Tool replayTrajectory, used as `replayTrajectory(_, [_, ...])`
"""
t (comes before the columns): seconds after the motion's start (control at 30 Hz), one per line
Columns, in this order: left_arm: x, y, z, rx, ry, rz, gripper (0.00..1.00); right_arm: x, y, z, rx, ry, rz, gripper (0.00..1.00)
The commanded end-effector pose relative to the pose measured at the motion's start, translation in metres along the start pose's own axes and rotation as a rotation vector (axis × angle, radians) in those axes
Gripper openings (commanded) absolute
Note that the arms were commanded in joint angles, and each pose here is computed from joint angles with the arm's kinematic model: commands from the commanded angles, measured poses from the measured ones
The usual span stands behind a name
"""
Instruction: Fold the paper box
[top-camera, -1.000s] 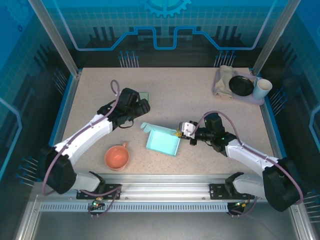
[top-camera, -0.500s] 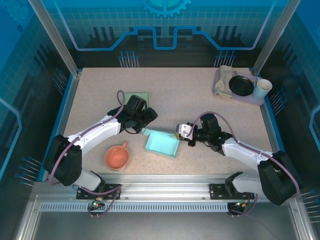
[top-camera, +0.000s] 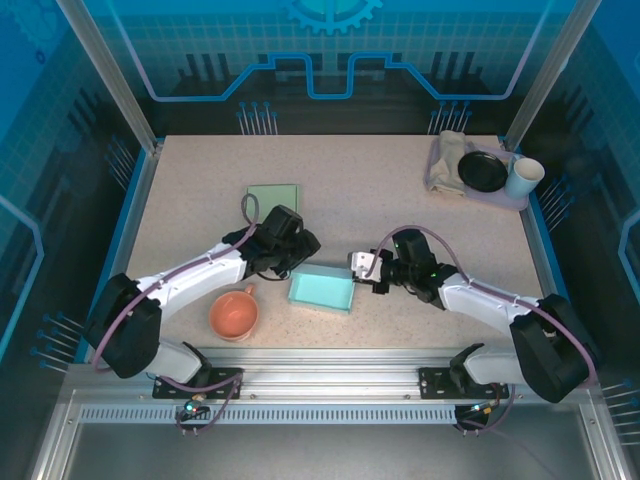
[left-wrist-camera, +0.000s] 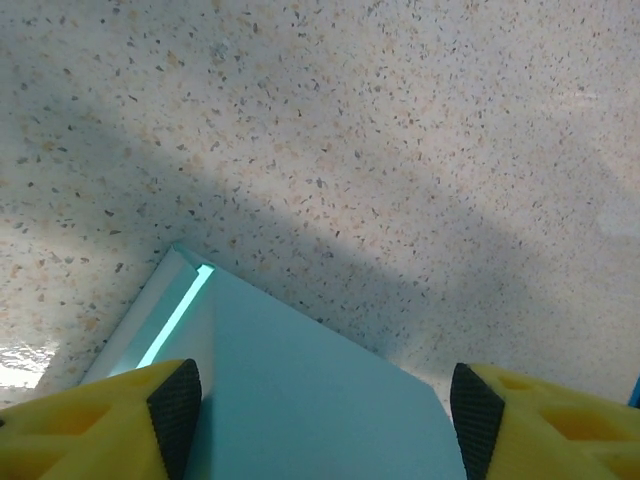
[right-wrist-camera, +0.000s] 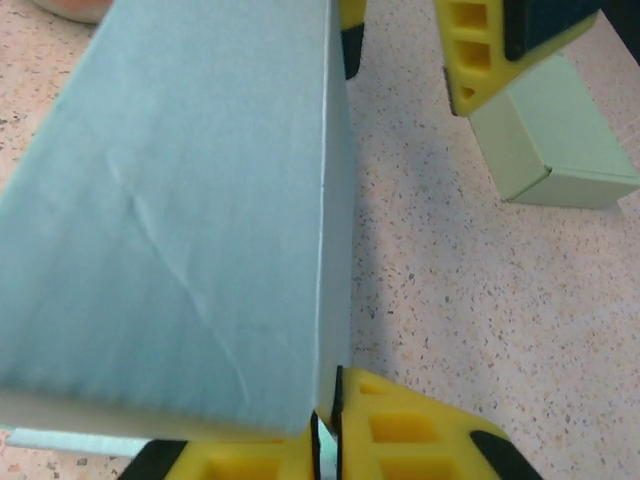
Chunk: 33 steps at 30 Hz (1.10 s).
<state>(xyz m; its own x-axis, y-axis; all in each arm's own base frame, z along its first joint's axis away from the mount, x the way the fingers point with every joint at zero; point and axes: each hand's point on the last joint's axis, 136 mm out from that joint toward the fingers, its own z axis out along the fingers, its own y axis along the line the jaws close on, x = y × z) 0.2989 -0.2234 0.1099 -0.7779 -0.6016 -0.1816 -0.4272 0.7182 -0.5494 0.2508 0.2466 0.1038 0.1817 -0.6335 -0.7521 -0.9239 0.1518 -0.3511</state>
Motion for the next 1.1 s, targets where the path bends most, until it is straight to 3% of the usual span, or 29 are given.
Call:
replayTrajectory(0.0, [0.009, 0.011, -0.002, -0.036, -0.008, 0.007, 0.68, -0.006, 0.0, 0.002, -0.007, 0.021, 0.001, 0.21])
replayTrajectory(0.13, [0.01, 0.035, 0.008, -0.101, -0.026, 0.003, 0.67, -0.002, 0.001, 0.002, 0.014, 0.07, 0.014, 0.44])
replayTrajectory(0.37, [0.006, 0.056, 0.016, -0.172, -0.067, -0.001, 0.66, 0.006, -0.021, -0.012, 0.235, 0.189, 0.149, 0.58])
replayTrajectory(0.5, [0.0, 0.056, 0.013, -0.189, -0.099, -0.002, 0.67, 0.008, -0.031, -0.038, 0.333, 0.243, 0.33, 0.64])
replayTrajectory(0.63, [-0.004, 0.052, 0.012, -0.188, -0.118, 0.002, 0.67, 0.024, -0.043, -0.068, 0.489, 0.355, 0.506, 0.66])
replayTrajectory(0.73, [-0.005, 0.049, 0.014, -0.184, -0.118, 0.0, 0.67, 0.015, -0.057, -0.084, 0.593, 0.321, 0.677, 0.71])
replayTrajectory(0.83, [-0.004, 0.047, 0.018, -0.186, -0.113, -0.004, 0.67, 0.002, -0.056, -0.075, 0.552, 0.241, 0.853, 0.72])
replayTrajectory(0.93, [-0.002, 0.045, 0.021, -0.189, -0.111, 0.0, 0.67, 0.003, -0.051, -0.059, 0.503, 0.252, 0.936, 0.73])
replayTrajectory(1.07, [0.0, 0.046, 0.025, -0.207, -0.11, 0.015, 0.66, 0.015, -0.054, -0.073, 0.6, 0.292, 0.986, 0.74])
